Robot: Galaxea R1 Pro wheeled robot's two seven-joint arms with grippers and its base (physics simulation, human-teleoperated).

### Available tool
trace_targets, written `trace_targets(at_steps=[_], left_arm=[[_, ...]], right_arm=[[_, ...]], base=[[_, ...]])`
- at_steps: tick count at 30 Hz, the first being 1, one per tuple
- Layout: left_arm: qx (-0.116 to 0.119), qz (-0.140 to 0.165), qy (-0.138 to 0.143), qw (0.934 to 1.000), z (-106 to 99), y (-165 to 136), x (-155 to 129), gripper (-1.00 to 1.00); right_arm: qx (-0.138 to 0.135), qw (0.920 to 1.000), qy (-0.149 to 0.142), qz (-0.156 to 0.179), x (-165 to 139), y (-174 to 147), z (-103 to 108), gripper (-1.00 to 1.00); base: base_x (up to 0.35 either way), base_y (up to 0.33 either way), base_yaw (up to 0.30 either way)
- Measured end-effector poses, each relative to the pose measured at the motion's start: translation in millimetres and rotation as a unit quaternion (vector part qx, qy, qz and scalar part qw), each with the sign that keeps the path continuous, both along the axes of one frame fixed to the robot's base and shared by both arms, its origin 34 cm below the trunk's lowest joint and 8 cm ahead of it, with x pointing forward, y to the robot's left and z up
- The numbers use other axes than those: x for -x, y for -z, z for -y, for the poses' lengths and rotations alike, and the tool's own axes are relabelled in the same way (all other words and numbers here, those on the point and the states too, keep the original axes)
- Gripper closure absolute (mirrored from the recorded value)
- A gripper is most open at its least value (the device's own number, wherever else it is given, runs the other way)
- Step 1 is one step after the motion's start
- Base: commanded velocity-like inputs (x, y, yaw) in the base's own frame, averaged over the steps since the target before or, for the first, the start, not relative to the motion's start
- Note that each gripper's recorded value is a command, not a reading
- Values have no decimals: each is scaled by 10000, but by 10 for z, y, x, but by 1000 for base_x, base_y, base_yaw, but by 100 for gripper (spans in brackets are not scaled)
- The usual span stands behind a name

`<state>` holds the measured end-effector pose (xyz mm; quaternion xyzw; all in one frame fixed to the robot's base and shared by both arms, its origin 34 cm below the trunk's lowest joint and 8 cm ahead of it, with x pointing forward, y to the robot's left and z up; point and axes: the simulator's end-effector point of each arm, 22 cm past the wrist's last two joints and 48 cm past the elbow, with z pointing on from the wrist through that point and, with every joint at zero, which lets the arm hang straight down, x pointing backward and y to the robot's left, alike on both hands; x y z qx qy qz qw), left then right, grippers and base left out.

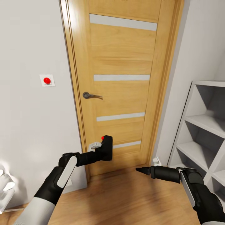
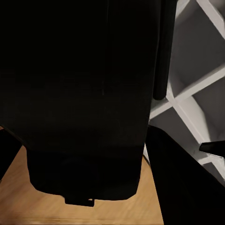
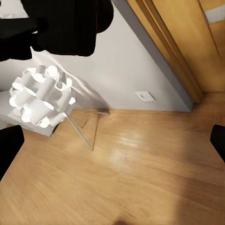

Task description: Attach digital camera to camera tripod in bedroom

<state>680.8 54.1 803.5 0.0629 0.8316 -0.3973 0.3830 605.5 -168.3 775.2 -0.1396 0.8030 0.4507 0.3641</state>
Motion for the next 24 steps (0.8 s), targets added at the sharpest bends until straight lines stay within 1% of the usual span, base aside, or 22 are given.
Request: trace_targets(at_steps=[6, 10, 11, 13, 16, 17, 19, 20, 24], left_arm=[[-17, -293, -45, 9996, -29, 94, -4, 100], [3, -415, -218, 9989, -143, 82, -62, 100], [27, -470, -328, 9984, -219, 86, -97, 100], [92, -560, -418, 9975, -282, 79, -121, 100], [143, -738, -519, 9958, -360, 122, -134, 100], [155, -839, -564, 9948, -395, 169, -133, 100], [227, -920, -581, 9938, -404, 159, -130, 100], [349, -1020, -604, 9923, -410, 165, -125, 100], [442, -1074, -604, 9914, -397, 91, -128, 100]], right_arm=[[2, 10000, 3, -1, -19, -119, 1, -100], [1, 10000, 4, -2, -31, -198, 2, -100], [-3, 10000, 9, -1, -35, -220, 4, -100], [-25, 10000, 32, 7, -47, -270, 21, -100], [-98, 9999, 123, 40, -80, -367, 87, -100], [-159, 9996, 208, 67, -105, -419, 147, -100], [-224, 9993, 282, 93, -127, -491, 204, -100], [-352, 9987, 338, 144, -137, -573, 272, -100], [-433, 9985, 305, 167, -129, -686, 281, -100]], base=[[0, 0, 0], [0, 0, 0], [0, 0, 0], [0, 0, 0], [0, 0, 0], [0, 0, 0], [0, 0, 0], [0, 0, 0], [0, 0, 0]])
